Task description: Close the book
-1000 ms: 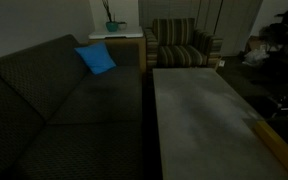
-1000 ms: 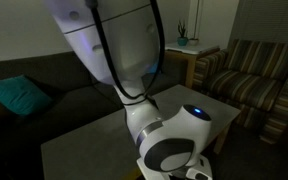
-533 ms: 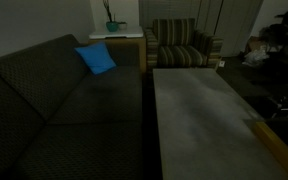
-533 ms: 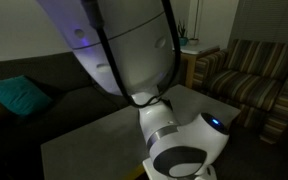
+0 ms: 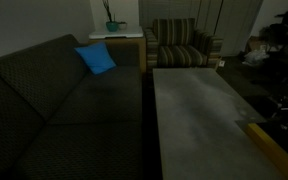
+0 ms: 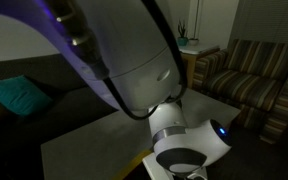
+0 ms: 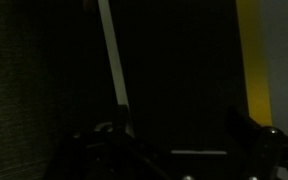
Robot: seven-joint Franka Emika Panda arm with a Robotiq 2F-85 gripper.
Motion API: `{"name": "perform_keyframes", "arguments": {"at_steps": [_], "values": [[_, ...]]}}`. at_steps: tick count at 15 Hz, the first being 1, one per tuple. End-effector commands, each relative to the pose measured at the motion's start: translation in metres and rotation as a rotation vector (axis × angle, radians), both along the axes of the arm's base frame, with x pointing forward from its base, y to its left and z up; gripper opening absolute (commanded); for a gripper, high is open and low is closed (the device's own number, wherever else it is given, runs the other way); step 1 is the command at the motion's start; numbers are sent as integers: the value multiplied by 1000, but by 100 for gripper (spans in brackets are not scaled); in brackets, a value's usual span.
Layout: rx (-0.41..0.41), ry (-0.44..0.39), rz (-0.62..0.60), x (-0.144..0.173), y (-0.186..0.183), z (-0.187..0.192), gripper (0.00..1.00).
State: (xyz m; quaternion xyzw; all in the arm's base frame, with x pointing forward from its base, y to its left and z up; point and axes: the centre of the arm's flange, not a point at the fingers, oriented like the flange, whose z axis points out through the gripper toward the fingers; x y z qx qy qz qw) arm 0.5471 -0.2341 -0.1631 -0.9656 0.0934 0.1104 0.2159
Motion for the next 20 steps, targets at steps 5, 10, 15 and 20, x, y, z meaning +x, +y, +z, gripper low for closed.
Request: {"name": "perform_keyframes", "arguments": {"at_steps": [5, 10, 15, 20], "values": [[159, 26, 141, 27, 58, -18, 100], [50, 73, 158, 24, 65, -9, 100], [-100, 113, 298, 29, 68, 13, 100], [-6, 224, 326, 47, 82, 12, 100]]}}
